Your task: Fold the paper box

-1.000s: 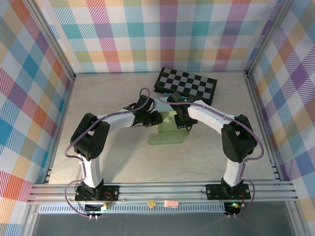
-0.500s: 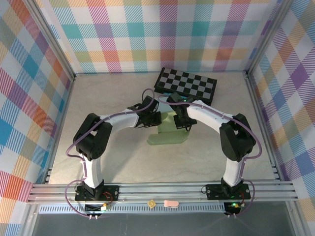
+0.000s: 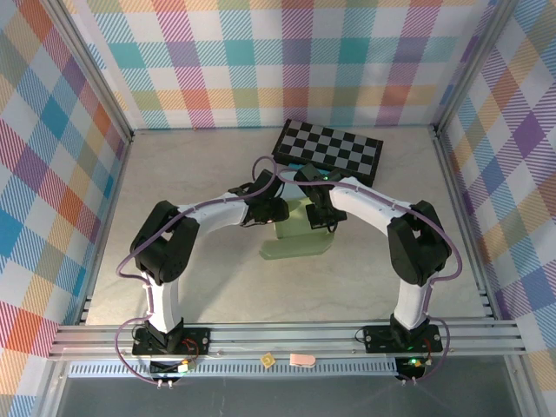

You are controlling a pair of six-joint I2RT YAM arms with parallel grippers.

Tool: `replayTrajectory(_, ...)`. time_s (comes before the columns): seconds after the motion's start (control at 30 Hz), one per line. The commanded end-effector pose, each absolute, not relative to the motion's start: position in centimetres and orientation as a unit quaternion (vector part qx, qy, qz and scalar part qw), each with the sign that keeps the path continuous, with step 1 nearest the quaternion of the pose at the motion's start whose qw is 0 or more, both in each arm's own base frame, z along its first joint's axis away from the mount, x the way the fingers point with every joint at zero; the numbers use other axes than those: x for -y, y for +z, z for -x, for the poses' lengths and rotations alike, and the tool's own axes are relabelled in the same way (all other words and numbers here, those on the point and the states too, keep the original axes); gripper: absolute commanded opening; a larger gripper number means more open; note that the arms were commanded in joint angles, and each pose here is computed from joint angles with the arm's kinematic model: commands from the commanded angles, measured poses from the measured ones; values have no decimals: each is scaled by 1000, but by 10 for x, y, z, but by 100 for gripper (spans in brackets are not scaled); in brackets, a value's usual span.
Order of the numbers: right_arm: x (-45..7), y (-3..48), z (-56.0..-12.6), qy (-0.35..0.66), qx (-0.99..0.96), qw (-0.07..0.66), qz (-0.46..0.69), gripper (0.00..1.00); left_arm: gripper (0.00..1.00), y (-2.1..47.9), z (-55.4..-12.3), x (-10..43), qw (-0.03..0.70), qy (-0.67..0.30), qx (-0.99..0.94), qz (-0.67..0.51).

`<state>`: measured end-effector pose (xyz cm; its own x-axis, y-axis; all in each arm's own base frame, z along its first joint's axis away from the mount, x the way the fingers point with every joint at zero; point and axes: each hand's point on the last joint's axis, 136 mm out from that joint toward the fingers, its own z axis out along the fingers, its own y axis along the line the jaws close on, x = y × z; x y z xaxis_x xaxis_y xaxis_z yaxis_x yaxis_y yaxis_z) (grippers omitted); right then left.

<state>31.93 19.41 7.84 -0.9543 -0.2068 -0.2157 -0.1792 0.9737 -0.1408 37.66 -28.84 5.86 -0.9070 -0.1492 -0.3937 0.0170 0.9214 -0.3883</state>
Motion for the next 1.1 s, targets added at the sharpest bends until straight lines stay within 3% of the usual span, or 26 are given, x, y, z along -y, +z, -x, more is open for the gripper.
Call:
replayTrajectory(0.0,-202,72,-301,-46,-987,80,129,0,37,104,-387,305,250,-246,-936,27)
replayTrajectory(0.43,-199,71,-299,-52,-989,72,121,0,47,94,-367,286,223,-234,-946,36)
replayTrajectory(0.63,-200,73,-299,-48,-989,75,121,0,40,88,-369,285,225,-231,-946,39)
replayTrajectory(0.77,-200,74,-298,-48,-989,75,121,0,30,84,-373,283,230,-220,-947,37)
replayTrajectory(1.07,-199,74,-298,-46,-989,76,118,0,25,78,-364,292,227,-243,-943,12)
